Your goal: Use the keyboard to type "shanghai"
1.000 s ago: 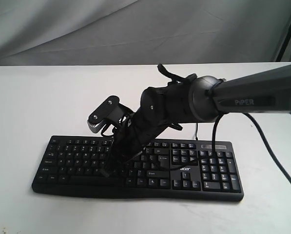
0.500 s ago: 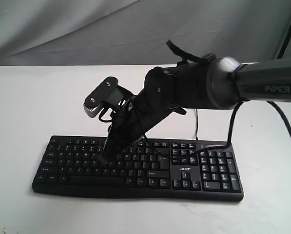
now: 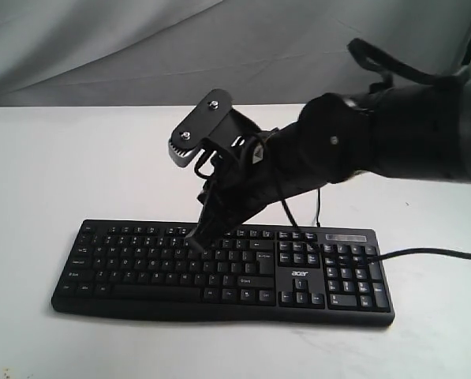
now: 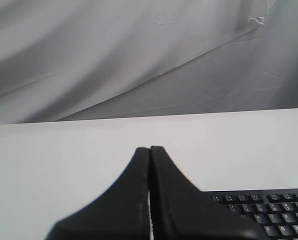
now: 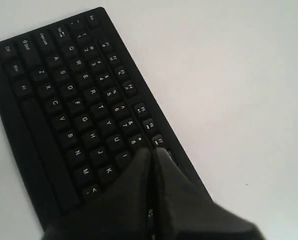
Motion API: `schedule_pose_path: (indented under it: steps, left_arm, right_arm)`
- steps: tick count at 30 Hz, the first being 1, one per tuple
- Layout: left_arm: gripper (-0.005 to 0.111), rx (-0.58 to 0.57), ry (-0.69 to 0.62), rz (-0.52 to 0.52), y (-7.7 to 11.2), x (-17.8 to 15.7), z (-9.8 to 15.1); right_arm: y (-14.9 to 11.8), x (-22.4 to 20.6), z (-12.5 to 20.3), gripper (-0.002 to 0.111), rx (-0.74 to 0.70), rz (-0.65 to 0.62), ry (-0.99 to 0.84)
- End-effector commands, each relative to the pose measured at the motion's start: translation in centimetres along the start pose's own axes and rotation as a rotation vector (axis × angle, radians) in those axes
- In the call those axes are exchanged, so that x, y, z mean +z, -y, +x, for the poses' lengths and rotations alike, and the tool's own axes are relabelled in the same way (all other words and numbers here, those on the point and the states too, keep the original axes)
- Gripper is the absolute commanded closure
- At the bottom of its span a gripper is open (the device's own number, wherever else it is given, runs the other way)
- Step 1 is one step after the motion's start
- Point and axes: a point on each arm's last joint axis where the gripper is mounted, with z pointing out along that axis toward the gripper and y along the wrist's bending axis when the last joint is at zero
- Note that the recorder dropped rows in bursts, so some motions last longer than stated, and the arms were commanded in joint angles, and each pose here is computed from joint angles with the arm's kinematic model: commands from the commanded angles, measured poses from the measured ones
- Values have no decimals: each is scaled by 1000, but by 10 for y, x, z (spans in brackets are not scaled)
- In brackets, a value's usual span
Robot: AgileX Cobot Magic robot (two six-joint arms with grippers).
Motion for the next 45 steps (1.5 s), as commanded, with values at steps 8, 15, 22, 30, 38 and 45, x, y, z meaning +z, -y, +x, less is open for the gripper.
schedule_pose_path:
  steps: [8,15,22,30,38,45]
  left_arm:
    - [107,-2,7,7,0,0,0]
    - [107,-2,7,7,0,0,0]
    - [107,-2,7,7,0,0,0]
    - [107,-2,7,7,0,0,0]
    - [107,-2,7,7,0,0,0]
    - [107,-2,7,7,0,0,0]
  right_arm:
    - [-1,-84,-10,108,-36,93,202]
    - [0,-91,-14,108,-37,113,241]
    - [4,-94,-22,108,-35,169,329]
    - [8,-97,-28,108,22,206,416]
    - [50,-112,-26,108,327,337,568]
    - [103,-147,6,108,517,448,541]
